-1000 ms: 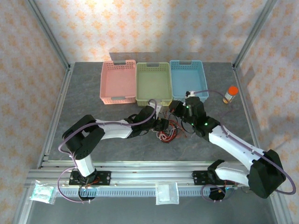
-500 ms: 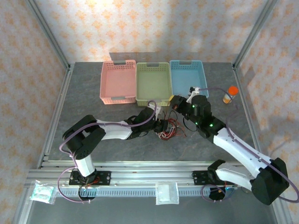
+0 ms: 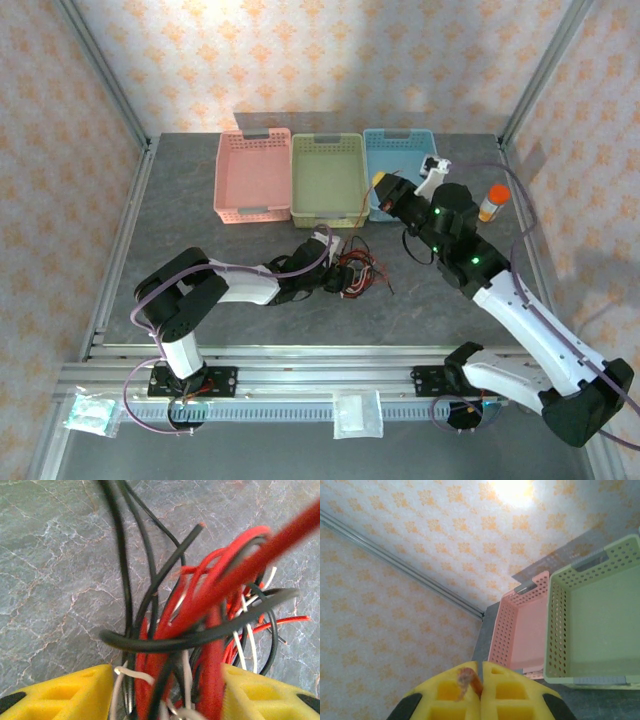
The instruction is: Untangle the cables
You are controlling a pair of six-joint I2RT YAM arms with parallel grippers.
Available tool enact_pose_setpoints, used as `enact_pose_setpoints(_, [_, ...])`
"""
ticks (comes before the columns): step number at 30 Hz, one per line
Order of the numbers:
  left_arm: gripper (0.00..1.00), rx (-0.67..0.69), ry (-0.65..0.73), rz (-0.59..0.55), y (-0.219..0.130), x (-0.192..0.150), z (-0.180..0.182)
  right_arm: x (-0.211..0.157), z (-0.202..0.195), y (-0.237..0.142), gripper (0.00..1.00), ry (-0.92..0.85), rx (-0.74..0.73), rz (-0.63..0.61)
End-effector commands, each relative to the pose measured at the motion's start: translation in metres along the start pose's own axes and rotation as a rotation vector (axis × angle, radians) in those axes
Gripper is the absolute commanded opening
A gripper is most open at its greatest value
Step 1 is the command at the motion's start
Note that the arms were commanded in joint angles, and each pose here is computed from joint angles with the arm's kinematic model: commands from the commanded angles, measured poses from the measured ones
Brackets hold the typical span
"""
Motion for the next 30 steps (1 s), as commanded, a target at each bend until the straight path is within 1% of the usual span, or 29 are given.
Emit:
enact_pose_setpoints(1, [0.54, -0.02, -0.002, -0.012, -0.001, -0.001, -0.004, 0.023, 0.023, -0.014, 0.0, -0.057, 0.023, -0.071])
enact_pose_setpoints(9, [0.54, -0.008, 0.002, 0.0, -0.002, -0.006, -0.001, 0.053, 0.061, -0.035, 0.0, -0.142, 0.045, -0.141])
enact_pose_setpoints(16, [0.54, -0.005, 0.003, 0.007, -0.001, -0.009, 0.0, 0.074, 0.097, -0.055, 0.0, -0.188, 0.11, -0.188])
enact_pose_setpoints(30, [0.54, 0.014, -0.003, 0.016, -0.004, -0.016, 0.005, 0.113, 0.139, -0.094, 0.0, -0.263, 0.142, -0.33])
Point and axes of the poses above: each hand's point on the last joint's axis, 136 mm out from that joint toward the fingers, its own y axis out along the fingers, its own z axis along the line the jaws close on, x = y × z, the point moved 2 cm from there along -y, back along the fingers, and after that the axes turned 9 degrees about y, right-handed, at the moved point
